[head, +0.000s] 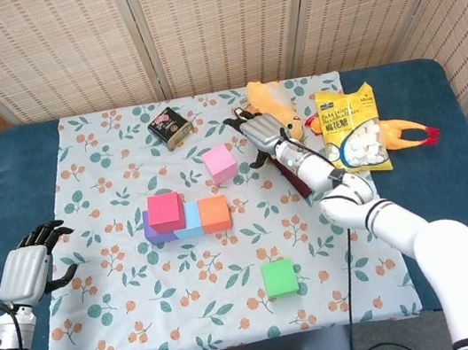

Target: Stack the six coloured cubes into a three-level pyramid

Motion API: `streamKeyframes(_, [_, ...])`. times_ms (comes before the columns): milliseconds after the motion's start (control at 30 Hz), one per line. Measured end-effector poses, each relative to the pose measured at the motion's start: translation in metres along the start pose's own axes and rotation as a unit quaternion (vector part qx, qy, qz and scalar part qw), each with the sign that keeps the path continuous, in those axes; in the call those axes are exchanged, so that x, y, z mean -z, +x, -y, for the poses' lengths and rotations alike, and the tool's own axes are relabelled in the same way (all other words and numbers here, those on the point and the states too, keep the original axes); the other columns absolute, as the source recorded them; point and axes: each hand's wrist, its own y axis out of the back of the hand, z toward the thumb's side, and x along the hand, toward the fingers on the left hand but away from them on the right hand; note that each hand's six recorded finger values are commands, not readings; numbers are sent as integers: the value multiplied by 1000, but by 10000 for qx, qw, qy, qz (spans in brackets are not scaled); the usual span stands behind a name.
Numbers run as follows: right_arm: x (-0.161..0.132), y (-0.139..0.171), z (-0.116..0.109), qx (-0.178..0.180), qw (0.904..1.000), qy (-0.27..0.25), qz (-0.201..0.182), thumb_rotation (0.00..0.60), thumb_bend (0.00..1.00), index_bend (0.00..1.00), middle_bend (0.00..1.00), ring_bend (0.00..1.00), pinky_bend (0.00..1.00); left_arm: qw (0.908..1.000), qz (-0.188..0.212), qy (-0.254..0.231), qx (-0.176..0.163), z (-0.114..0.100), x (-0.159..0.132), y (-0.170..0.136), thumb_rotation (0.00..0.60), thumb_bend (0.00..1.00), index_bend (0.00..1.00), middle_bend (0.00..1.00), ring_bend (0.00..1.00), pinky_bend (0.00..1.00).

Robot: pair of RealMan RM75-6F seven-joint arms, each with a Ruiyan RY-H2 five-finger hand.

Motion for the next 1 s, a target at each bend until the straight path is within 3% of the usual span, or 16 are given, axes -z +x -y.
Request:
streamKeyframes(200, [-22, -15, 13, -159, 9999, -56, -19, 600, 0, 0, 142, 0, 167, 10000, -40, -89, -2, -1, 2, 1, 600, 293, 288, 170, 163, 264])
streamKeyframes(600, [-54, -37, 38, -393, 9981, 481, 60, 600, 0, 27, 142, 0, 157, 9997, -89, -236, -42, -4, 7, -5, 600, 291, 277, 161, 162, 263])
streamKeyframes(1000, [-56, -36, 35, -171, 9989, 416, -131, 600, 0, 75, 142, 0, 153, 9996, -53, -265, -3, -2, 10, -8, 600, 292, 268, 157, 162, 262])
